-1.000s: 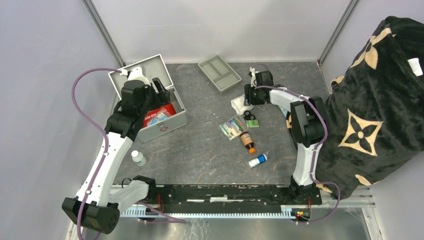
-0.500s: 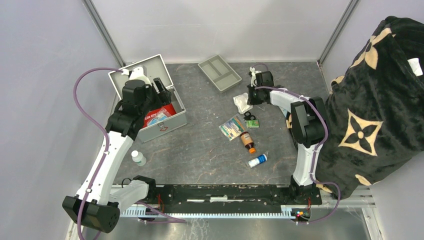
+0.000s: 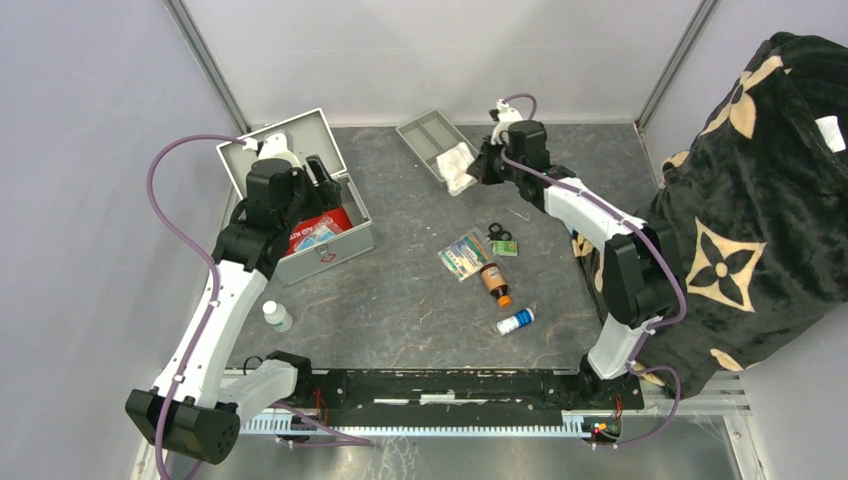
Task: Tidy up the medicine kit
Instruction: Pick up the medical item at the center of the board, then place the medical item at the medicine box.
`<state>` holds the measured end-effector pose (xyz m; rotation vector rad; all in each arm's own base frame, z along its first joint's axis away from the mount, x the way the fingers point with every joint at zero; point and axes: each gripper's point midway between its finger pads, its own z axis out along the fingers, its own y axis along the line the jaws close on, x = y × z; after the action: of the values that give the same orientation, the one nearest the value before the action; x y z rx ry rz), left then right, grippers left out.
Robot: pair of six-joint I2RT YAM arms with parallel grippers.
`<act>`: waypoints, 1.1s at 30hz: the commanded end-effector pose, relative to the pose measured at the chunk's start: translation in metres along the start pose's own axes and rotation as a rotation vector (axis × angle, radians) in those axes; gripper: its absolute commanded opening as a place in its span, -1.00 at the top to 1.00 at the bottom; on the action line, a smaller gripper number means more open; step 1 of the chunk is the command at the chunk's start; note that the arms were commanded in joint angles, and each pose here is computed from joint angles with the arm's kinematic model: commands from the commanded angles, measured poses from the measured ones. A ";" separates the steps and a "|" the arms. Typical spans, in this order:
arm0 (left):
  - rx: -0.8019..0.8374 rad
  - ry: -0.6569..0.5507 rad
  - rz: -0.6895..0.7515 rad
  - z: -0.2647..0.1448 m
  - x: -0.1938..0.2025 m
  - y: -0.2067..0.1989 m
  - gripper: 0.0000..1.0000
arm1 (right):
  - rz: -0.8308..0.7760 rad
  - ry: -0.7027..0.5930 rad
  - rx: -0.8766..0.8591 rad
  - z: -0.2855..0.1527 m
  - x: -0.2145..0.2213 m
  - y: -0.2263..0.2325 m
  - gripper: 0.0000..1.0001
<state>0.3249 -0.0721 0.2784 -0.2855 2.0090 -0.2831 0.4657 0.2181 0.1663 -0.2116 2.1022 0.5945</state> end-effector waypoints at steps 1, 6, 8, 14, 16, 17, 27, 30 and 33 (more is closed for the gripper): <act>-0.042 -0.097 -0.034 -0.012 -0.024 0.006 -0.51 | 0.003 -0.079 -0.226 0.000 -0.035 0.093 1.00; -0.150 -0.172 -0.073 -0.028 -0.035 0.028 -0.56 | -0.027 -0.049 -0.338 0.018 -0.026 0.162 1.00; -0.190 -0.215 -0.089 -0.038 -0.042 0.036 -0.58 | -0.030 -0.039 -0.380 0.025 -0.022 0.186 1.00; -0.243 -0.249 -0.097 -0.050 -0.047 0.047 -0.59 | -0.065 -0.053 -0.474 0.040 -0.018 0.254 1.00; -0.234 -0.244 -0.096 -0.050 -0.046 0.046 -0.60 | -0.078 -0.056 -0.496 0.047 -0.014 0.272 1.00; -0.231 -0.238 -0.094 -0.049 -0.044 0.046 -0.60 | -0.082 -0.057 -0.501 0.051 -0.013 0.280 1.00; -0.211 -0.222 -0.085 -0.048 -0.039 0.043 -0.60 | -0.113 -0.085 -0.534 0.084 0.010 0.321 0.85; -0.206 -0.217 -0.079 -0.048 -0.038 0.043 -0.60 | -0.137 -0.098 -0.559 0.081 0.005 0.326 0.47; -0.208 -0.211 -0.075 -0.047 -0.035 0.044 -0.61 | -0.199 -0.137 -0.573 0.065 -0.011 0.330 0.29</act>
<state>0.2956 -0.0173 0.3124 -0.4851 1.8403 -0.0767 0.3921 0.5371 0.1925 -0.6430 1.8861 1.0553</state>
